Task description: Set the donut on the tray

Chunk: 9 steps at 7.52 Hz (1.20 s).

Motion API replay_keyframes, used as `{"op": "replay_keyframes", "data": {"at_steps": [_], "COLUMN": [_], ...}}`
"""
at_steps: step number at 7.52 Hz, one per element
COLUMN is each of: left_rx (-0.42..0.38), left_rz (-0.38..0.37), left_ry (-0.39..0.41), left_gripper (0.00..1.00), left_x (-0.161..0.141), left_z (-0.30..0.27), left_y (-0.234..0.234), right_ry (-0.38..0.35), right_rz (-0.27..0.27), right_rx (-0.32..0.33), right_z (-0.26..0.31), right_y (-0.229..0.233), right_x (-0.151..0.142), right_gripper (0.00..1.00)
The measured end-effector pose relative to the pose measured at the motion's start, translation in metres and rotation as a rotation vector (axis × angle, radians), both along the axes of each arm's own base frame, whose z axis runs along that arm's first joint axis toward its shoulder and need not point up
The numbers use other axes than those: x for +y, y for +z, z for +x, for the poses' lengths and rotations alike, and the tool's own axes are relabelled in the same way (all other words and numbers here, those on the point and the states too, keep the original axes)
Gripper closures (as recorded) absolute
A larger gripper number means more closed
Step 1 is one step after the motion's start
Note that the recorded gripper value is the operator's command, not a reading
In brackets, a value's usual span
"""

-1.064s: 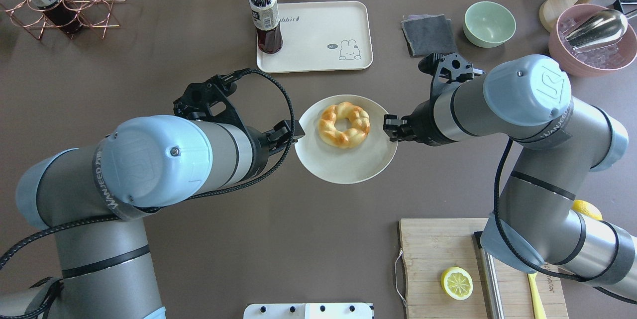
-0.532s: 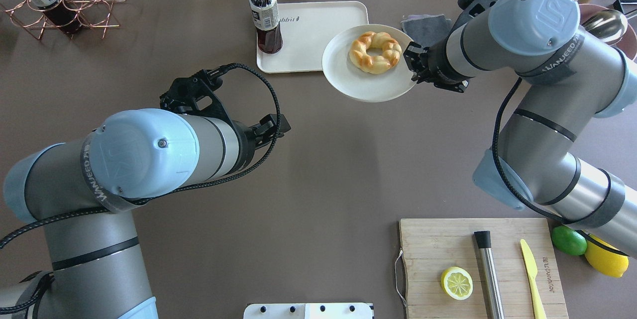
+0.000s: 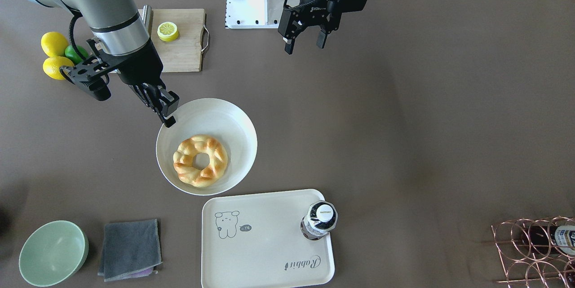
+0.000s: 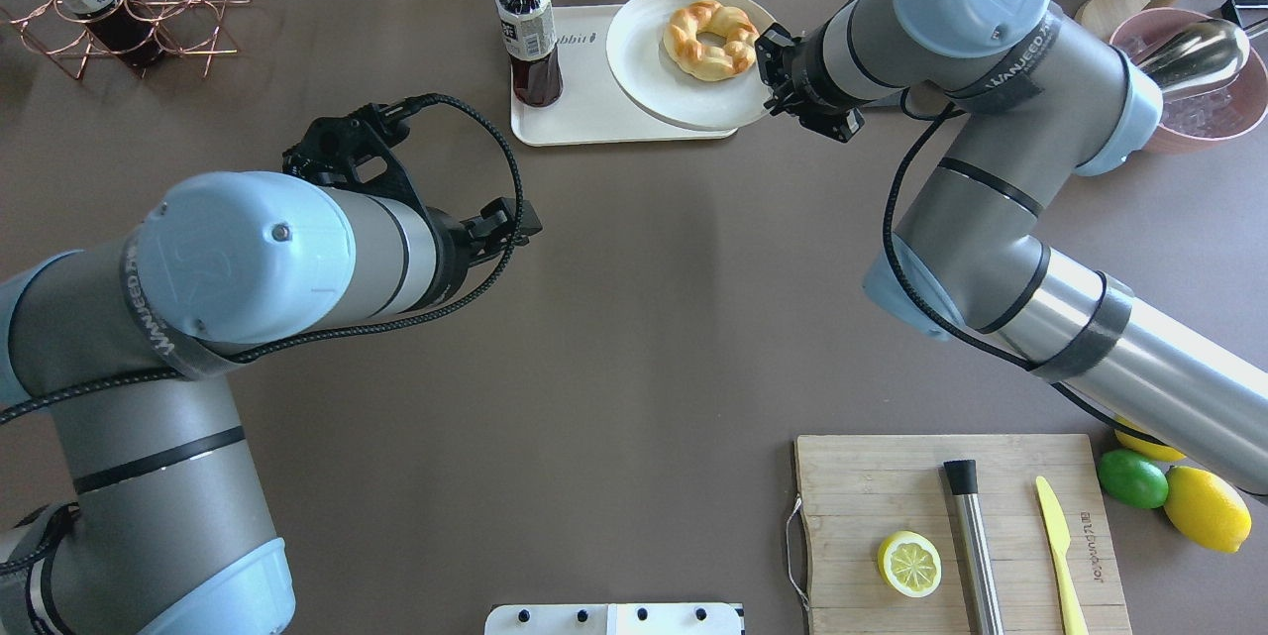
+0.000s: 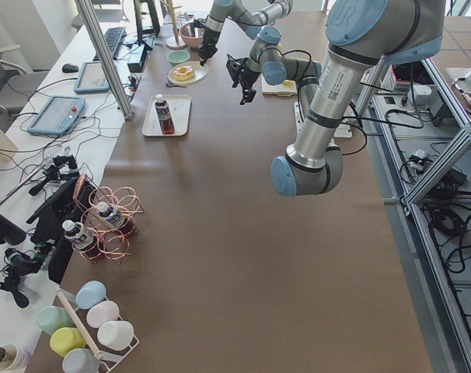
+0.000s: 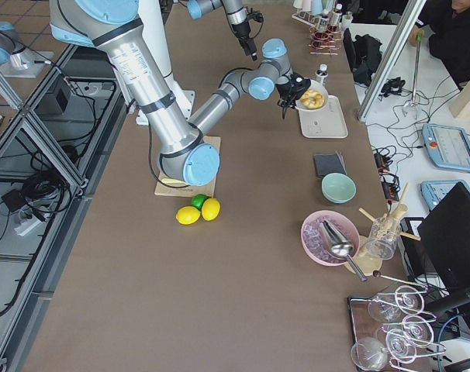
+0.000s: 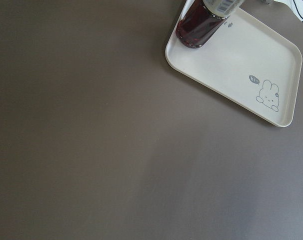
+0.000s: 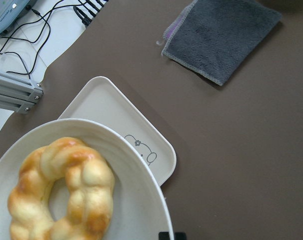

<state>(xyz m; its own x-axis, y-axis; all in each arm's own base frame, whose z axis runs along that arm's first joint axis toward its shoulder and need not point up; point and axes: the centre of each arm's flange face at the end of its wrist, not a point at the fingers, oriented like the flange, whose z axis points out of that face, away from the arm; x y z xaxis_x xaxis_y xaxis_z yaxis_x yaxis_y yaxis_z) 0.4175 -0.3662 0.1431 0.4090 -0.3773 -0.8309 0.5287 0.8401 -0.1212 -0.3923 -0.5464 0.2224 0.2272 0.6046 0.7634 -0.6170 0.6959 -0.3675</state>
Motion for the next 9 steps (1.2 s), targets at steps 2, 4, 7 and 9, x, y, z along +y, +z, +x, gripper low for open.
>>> {"op": "replay_keyframes", "data": {"at_steps": [2, 4, 7, 9], "left_rx": [-0.066, -0.151, -0.278, -0.314], "left_rz": [0.043, 0.082, 0.129, 0.156], "left_ry": [0.058, 0.127, 0.285, 0.400], "left_gripper": [0.02, 0.02, 0.02, 0.02], "left_x": [-0.032, -0.068, -0.126, -0.160], "left_z": [-0.034, -0.082, -0.199, -0.299], "left_y": [0.023, 0.060, 0.149, 0.225], "right_ry": [0.021, 0.038, 0.071, 0.080], "right_rz": [0.014, 0.023, 0.032, 0.051], "right_rx": [-0.013, -0.009, 0.025, 0.046], "right_z": [-0.035, -0.058, -0.079, -0.092], "right_y": [0.000, 0.005, 0.015, 0.032], "right_x": [-0.038, -0.064, -0.089, -0.098], "right_gripper": [1.00, 1.00, 1.00, 1.00]}}
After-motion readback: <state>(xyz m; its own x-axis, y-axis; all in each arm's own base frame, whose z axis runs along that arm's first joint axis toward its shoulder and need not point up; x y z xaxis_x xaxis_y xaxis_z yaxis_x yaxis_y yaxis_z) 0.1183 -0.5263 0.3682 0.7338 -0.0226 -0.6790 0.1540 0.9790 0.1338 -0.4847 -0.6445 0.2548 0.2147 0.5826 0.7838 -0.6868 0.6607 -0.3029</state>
